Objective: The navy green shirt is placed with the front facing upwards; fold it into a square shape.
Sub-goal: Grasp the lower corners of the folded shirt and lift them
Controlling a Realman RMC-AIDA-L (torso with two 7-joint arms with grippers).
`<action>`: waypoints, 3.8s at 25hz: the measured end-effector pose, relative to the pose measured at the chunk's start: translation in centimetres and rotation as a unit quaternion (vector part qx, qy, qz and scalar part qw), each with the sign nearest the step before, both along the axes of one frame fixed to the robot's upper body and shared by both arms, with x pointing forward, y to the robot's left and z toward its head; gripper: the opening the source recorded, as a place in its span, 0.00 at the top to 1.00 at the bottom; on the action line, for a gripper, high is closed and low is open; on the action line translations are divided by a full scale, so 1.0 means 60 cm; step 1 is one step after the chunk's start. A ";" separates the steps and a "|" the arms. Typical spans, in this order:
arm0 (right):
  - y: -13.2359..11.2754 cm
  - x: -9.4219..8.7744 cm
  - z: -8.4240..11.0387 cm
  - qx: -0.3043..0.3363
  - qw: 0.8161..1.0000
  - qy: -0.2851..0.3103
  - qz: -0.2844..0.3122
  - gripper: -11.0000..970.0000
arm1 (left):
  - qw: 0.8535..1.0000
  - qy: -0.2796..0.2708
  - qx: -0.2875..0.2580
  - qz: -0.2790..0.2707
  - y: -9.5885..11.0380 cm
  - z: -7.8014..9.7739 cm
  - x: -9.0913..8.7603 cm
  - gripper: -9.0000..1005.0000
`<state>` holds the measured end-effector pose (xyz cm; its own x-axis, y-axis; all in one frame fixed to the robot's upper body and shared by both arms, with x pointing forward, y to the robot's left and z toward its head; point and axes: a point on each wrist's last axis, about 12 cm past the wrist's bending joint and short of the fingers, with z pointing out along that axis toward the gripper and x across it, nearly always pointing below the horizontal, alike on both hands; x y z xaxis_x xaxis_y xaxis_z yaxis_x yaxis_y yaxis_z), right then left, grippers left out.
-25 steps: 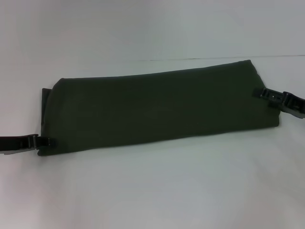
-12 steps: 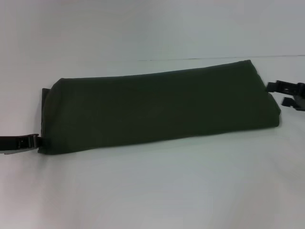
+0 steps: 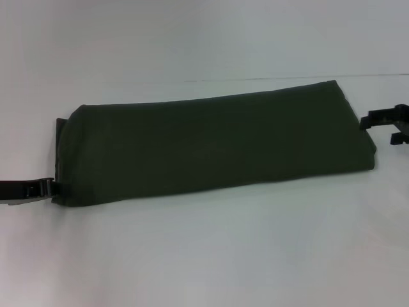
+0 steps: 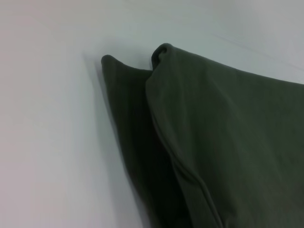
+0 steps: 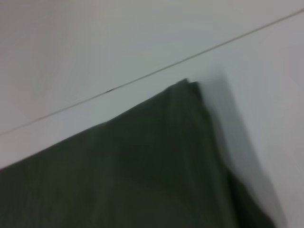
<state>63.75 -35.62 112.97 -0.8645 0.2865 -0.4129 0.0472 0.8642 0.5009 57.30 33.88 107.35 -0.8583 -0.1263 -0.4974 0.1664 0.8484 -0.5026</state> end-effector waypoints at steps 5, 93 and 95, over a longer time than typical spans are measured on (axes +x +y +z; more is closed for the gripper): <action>0.028 0.018 0.009 -0.024 0.999 0.006 0.021 0.03 | 1.000 -0.001 -0.001 0.001 0.000 0.000 0.000 0.98; 0.078 -0.053 -0.042 -0.037 0.977 0.096 0.188 0.95 | 0.997 0.041 0.004 -0.059 0.016 0.041 -0.016 0.98; 0.081 -0.067 -0.045 -0.026 0.971 0.112 0.210 0.95 | 0.996 0.051 0.000 -0.069 0.020 0.049 -0.022 0.98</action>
